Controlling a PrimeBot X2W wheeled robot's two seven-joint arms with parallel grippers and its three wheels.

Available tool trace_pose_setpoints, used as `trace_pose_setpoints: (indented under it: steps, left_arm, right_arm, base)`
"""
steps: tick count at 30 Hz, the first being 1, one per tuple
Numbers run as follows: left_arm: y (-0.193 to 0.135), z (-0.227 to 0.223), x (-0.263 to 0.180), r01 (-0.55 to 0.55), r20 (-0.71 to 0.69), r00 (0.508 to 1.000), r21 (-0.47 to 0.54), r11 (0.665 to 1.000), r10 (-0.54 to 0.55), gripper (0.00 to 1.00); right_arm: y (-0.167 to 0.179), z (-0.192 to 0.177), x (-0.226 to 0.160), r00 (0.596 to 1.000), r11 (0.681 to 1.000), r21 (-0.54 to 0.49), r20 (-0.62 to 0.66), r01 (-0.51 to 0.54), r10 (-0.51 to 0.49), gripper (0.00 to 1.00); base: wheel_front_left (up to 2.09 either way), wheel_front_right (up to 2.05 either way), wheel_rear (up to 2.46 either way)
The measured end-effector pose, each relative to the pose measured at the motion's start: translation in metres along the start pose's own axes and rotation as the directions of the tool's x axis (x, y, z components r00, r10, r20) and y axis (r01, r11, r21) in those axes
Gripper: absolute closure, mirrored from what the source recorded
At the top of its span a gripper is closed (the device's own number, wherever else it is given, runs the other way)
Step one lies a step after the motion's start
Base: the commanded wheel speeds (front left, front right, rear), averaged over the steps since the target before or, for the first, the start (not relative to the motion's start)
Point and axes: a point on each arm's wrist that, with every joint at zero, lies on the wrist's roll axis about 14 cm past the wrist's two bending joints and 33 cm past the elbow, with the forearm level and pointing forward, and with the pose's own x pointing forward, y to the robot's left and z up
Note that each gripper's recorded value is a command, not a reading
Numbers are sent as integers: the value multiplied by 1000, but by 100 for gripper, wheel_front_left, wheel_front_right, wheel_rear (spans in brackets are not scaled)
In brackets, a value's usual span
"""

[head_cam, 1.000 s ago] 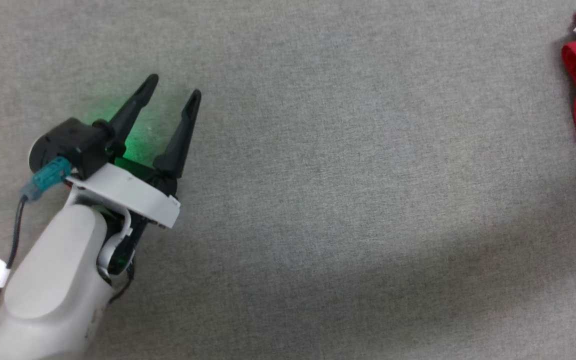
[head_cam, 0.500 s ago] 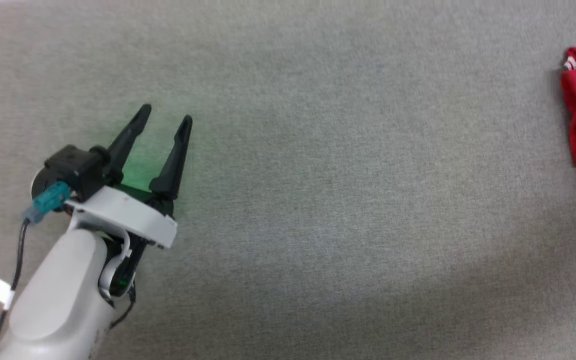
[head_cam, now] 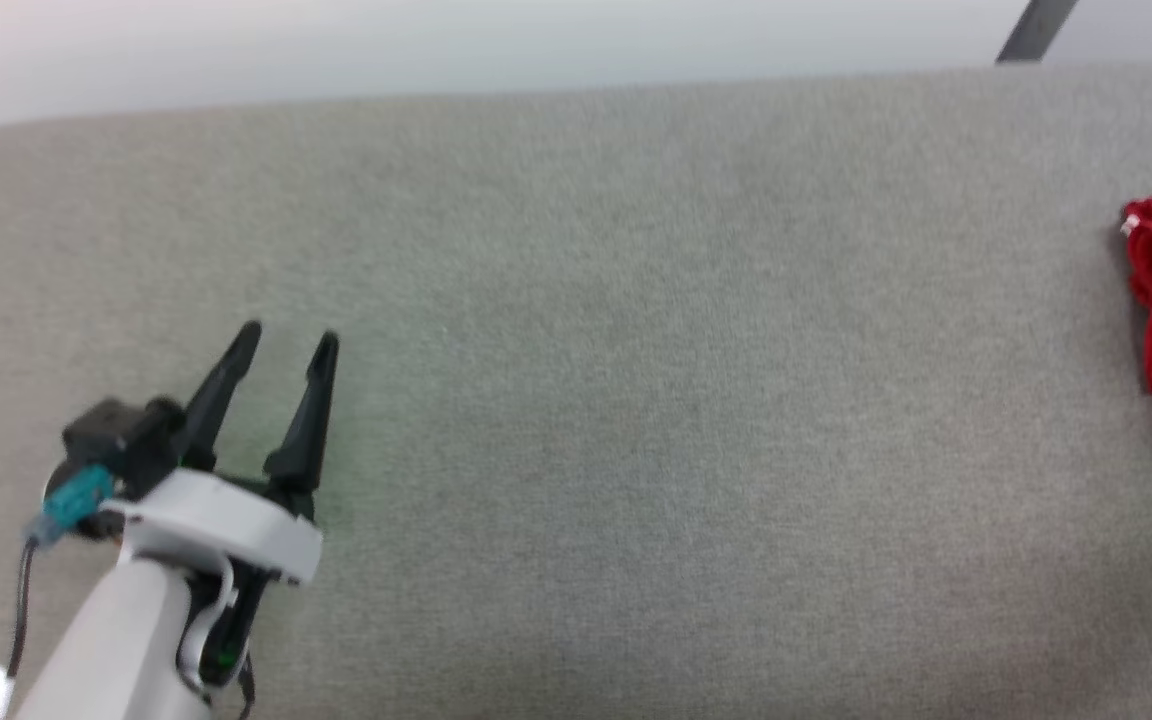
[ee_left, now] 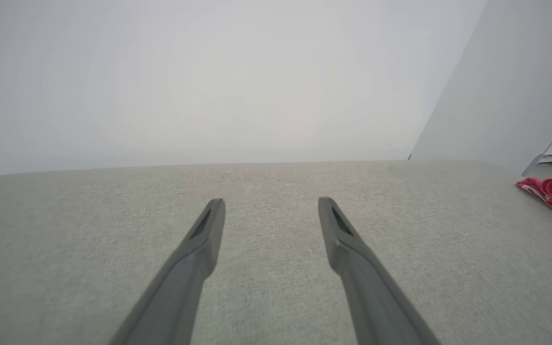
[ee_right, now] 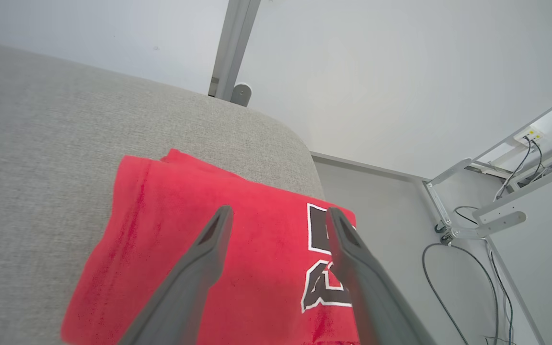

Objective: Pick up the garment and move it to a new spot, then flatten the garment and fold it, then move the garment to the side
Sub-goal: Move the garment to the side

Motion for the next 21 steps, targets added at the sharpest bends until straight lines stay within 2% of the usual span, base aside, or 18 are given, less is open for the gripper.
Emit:
trace_pose_setpoints:
  steps: [6,13,21]
  left_arm:
    - [15,15,-35,-77,31,997,3,997,77,0]
    - [31,30,-71,-154,67,986,11,988,153,0]
    - [40,38,-107,-209,90,974,27,978,206,0]
  right_arm:
    - [27,22,-16,992,997,41,104,-71,67,0]
    - [53,59,-44,951,985,83,285,-151,122,0]
    - [99,65,-81,902,964,117,395,-238,175,0]
  base:
    - [0,0,0]
    - [0,0,0]
    - [0,0,0]
